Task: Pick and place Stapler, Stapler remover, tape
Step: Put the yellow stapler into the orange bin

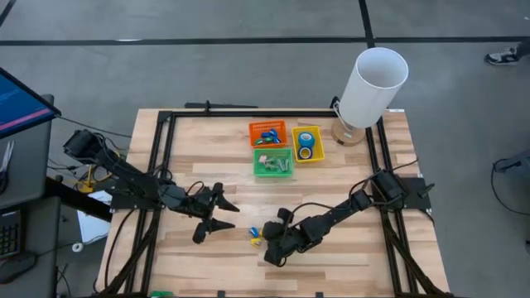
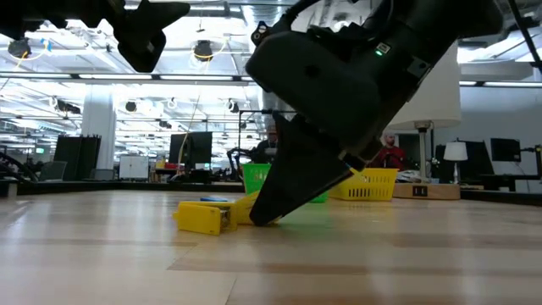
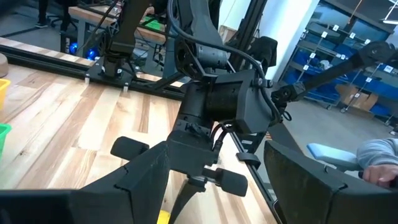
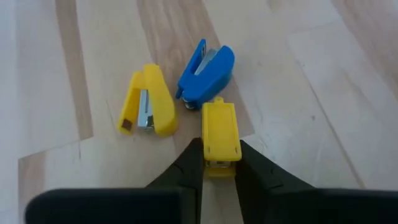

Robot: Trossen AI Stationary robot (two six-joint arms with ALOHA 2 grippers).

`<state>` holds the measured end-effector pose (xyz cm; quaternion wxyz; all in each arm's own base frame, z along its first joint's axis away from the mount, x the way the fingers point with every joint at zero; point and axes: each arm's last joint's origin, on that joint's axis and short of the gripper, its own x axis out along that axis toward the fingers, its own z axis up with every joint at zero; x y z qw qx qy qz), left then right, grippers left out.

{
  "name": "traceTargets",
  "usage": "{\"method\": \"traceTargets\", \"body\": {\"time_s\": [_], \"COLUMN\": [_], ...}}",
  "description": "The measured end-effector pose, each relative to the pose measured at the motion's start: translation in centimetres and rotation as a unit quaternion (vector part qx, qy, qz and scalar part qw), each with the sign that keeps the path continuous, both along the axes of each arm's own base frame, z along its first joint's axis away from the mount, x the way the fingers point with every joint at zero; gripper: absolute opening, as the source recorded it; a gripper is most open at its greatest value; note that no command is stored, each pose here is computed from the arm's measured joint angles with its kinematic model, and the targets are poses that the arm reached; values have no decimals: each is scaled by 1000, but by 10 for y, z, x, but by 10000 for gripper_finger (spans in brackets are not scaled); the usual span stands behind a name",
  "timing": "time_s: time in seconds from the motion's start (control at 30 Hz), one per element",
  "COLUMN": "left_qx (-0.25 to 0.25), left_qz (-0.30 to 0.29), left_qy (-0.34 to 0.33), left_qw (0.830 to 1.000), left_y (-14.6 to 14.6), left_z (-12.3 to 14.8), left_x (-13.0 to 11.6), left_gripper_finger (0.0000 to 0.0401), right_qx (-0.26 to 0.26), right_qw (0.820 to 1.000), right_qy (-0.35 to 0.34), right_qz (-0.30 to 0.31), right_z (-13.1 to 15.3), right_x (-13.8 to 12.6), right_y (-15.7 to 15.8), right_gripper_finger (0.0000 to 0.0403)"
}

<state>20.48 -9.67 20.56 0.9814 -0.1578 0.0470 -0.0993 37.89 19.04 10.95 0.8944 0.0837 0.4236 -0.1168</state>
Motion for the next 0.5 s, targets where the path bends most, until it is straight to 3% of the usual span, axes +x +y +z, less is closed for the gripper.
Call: {"method": "traceTargets", "body": {"time_s": [0.27,0.5], "left_qx": [0,11], "left_qz": [0,-1], "left_qy": [0,-19], "left_qw": [1000,1000], "left_y": [0,0], "left_z": [0,3], "left_x": [0,0], "left_gripper_finger": [249,249], "right_qx": [-14,-57], "right_qw": [999,998], "right_qy": [31,9], "right_qz": [4,7], "right_z": [11,57], "right_x": [-9,-13], "right_y": [-3,-23], "right_gripper_finger": [57,54]}}
